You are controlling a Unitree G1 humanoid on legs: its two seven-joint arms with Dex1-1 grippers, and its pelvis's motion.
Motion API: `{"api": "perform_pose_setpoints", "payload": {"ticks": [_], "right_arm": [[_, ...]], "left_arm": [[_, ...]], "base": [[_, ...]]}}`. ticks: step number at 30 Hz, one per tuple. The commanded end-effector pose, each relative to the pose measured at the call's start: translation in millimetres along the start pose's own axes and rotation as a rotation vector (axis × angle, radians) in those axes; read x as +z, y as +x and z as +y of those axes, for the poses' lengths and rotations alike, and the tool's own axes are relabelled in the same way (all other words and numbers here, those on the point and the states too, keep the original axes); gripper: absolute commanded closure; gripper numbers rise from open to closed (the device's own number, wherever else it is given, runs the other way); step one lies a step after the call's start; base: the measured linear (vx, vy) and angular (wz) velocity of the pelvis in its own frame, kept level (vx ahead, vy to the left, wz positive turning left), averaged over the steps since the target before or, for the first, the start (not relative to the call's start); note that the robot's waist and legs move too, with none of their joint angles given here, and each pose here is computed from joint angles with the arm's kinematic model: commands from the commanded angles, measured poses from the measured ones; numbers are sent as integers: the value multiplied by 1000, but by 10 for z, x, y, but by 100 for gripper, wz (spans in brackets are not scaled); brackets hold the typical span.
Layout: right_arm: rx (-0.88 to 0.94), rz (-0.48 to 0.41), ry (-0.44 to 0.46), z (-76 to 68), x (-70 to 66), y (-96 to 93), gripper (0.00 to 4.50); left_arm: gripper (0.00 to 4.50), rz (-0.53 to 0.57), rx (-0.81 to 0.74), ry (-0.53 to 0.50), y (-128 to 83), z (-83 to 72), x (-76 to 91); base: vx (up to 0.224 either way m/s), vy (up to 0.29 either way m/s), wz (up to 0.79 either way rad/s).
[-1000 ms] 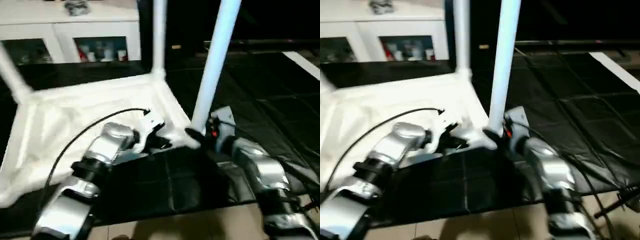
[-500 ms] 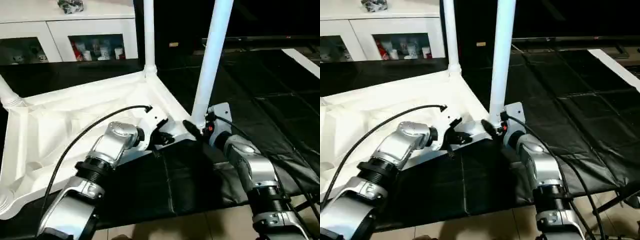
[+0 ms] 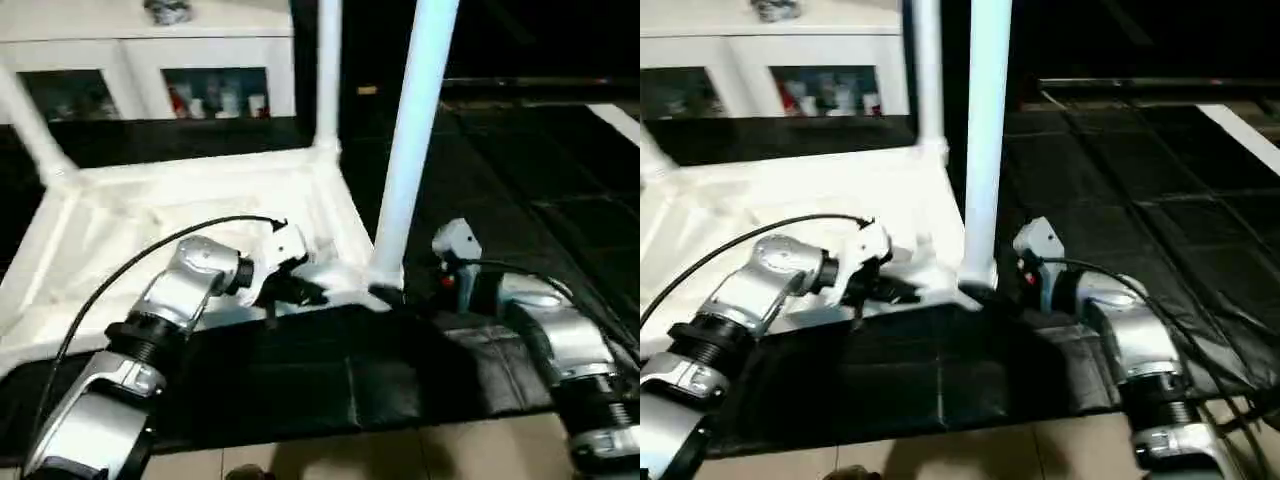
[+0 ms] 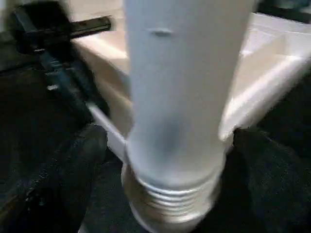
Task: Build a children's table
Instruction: Rotate leg to tighten
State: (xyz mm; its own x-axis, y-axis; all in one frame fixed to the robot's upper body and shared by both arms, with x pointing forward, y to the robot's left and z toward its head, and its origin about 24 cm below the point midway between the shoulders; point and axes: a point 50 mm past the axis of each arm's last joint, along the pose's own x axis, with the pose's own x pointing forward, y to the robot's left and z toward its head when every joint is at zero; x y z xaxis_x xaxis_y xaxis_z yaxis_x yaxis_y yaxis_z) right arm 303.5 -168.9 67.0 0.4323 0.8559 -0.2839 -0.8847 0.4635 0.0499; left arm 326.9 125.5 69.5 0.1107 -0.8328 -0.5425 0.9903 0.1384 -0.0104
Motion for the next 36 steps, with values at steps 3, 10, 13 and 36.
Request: {"api": "perform_pose_setpoints", "payload": {"ticks": [3,10,13,36], "right_arm": [[131,23,-36,8,58,-72,2],[245,97,-72,42,7,-51,2],[252,94,-69,31,13,-34,2],[276,44,-40,88,-19,77,177]], "left_arm": [[450,27,-111,120,-22,-21,102],[450,98,-179,168,-7,-49,19],[450,96,-190,173,4,-58,16],[450,82,-182,164,39,-50,-28]], "base": [[0,0,0],[0,0,0],[0,0,0],[0,0,0]]}}
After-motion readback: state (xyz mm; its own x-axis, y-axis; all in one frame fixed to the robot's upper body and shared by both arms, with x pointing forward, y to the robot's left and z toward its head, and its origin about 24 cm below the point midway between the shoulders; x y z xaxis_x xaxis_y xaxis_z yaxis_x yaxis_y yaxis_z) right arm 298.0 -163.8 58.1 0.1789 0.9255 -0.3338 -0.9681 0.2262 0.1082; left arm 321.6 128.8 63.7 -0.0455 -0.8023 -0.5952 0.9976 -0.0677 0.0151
